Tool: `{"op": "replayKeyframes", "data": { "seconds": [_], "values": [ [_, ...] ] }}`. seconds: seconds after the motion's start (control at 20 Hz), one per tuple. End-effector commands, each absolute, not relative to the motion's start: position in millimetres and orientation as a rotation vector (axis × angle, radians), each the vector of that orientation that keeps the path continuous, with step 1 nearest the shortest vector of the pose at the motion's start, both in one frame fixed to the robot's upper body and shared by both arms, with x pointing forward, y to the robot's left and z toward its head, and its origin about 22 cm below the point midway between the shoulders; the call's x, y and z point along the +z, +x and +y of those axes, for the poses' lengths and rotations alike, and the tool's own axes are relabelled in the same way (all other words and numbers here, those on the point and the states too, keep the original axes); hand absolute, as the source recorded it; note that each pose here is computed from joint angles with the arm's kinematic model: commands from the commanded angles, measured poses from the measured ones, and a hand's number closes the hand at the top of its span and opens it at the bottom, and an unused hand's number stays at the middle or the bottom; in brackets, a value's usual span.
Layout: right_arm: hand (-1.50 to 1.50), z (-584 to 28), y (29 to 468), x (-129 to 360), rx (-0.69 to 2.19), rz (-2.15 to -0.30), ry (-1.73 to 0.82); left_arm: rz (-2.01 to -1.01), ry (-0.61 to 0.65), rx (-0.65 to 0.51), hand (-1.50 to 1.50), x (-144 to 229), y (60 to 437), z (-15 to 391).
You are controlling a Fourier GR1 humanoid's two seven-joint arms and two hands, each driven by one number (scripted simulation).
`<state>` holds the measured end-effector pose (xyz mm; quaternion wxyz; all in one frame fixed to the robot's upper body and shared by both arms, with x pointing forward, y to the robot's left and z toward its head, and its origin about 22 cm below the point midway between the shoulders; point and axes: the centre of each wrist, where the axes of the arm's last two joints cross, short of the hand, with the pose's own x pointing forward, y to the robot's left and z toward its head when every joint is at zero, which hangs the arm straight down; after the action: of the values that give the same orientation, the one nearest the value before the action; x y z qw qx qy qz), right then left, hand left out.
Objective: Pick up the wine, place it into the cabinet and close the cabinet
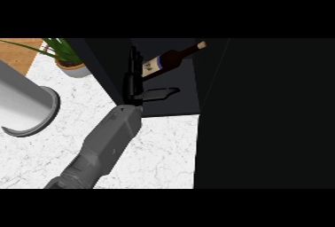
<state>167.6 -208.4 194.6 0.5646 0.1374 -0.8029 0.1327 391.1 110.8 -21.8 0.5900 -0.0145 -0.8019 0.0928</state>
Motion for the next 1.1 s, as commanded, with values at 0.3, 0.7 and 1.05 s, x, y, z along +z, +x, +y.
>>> {"op": "replayKeyframes", "data": {
  "seconds": [0.3,0.7,1.05],
  "values": [
    [-1.50,-212.4,146.8,206.3,0.259,-1.905,0.261,-1.847,-0.072,0.195,-1.50,-20.0,316.4,57.4],
    [-1.50,-225.5,141.0,201.2,0.265,-1.925,0.248,-1.895,-0.116,0.194,-1.50,-19.5,253.9,48.4],
    [-1.50,-219.6,142.0,211.6,0.275,-1.938,0.230,-1.899,-0.108,0.229,-1.50,-2.5,210.2,77.1]
  ]
}}
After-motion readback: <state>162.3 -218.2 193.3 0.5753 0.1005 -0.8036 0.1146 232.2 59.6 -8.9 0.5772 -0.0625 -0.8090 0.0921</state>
